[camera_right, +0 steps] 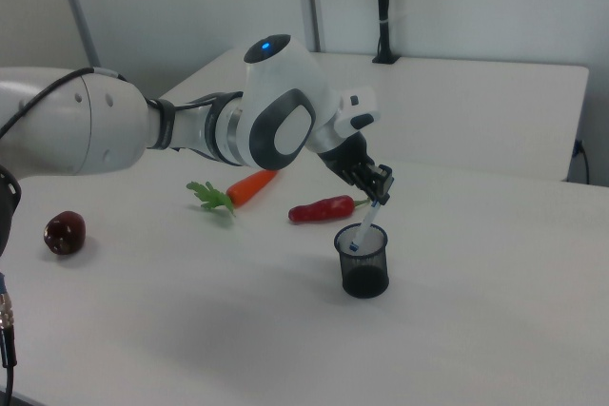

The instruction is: Place marker

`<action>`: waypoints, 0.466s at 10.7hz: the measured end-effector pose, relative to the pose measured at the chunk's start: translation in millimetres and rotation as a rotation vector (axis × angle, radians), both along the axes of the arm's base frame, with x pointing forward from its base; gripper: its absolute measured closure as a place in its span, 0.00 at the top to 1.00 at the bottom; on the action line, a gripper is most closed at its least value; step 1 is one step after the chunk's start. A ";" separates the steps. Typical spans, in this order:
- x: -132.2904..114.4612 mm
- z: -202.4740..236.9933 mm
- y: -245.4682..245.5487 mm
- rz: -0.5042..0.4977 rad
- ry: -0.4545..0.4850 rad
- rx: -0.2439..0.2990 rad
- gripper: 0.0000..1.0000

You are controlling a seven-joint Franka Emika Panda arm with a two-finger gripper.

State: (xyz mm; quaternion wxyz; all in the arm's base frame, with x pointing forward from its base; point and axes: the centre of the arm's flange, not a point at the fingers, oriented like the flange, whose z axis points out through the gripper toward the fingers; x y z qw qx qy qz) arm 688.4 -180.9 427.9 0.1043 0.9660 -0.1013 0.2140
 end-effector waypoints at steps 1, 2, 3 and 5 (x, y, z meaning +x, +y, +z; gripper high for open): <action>0.0 0.0 0.0 0.000 0.000 0.000 0.21; 0.0 0.0 -0.1 0.000 0.000 0.000 0.31; 0.0 0.1 -0.1 0.000 0.000 0.000 0.44; 0.0 0.1 -0.1 -0.004 -0.001 0.002 0.72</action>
